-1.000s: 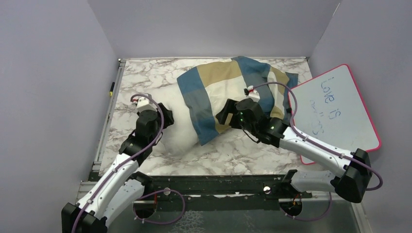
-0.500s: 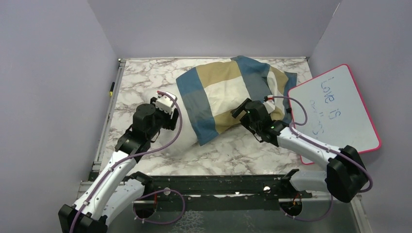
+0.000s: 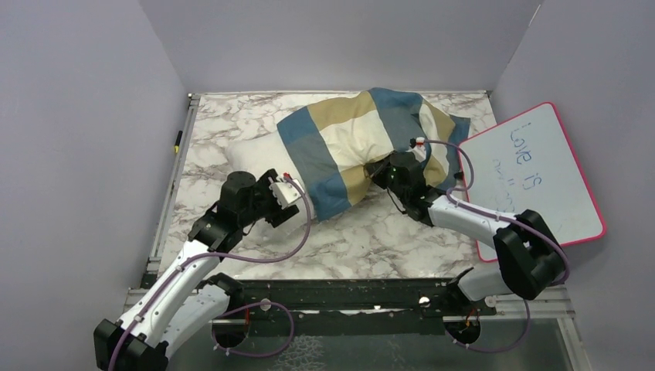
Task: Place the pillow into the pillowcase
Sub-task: Stuff the pillow into the pillowcase.
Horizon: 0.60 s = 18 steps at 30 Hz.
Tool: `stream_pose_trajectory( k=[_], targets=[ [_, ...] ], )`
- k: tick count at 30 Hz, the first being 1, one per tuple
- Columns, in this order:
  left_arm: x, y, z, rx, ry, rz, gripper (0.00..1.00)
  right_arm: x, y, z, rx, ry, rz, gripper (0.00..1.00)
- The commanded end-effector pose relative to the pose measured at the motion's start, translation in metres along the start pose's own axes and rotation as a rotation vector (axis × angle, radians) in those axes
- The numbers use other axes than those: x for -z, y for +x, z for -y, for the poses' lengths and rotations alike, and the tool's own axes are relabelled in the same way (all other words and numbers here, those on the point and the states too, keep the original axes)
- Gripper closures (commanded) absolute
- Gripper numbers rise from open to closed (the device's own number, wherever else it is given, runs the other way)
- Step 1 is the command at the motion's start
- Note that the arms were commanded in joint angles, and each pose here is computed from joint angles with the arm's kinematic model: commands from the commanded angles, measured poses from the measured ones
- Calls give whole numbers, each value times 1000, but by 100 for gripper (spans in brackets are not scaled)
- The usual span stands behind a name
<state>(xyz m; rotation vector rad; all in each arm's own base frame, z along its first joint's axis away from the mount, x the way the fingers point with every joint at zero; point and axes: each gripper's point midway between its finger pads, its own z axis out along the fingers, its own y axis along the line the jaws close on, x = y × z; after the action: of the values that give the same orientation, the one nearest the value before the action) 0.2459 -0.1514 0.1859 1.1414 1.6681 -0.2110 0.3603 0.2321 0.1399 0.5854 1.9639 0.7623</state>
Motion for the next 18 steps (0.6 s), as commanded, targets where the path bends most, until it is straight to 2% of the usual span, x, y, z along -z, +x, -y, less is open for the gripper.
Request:
stream_pose_trajectory(
  k=[1, 6, 9, 10, 11, 12, 15, 18],
  targets=[
    [-11, 17, 21, -101, 85, -44, 26, 8, -32, -41, 19, -141, 86, 100],
    [-18, 29, 22, -185, 48, -128, 28, 39, -67, -68, 92, -181, 155, 100],
    [-24, 17, 27, -215, 53, -85, 40, 59, -84, -86, 152, -207, 164, 100],
    [-26, 10, 28, -207, 63, -59, 52, 65, -87, -92, 178, -220, 162, 100],
    [-26, 1, 29, -199, 73, -33, 78, 72, -92, -97, 199, -234, 165, 100],
    [-24, -9, 29, -177, 75, -4, 98, 80, -97, -102, 222, -240, 166, 100],
    [-12, -54, 14, -45, 9, 121, 100, 103, -112, -115, 294, -239, 157, 100],
    [17, -115, -1, 134, -35, 318, 100, 126, -126, -130, 355, -236, 127, 100]
  ],
)
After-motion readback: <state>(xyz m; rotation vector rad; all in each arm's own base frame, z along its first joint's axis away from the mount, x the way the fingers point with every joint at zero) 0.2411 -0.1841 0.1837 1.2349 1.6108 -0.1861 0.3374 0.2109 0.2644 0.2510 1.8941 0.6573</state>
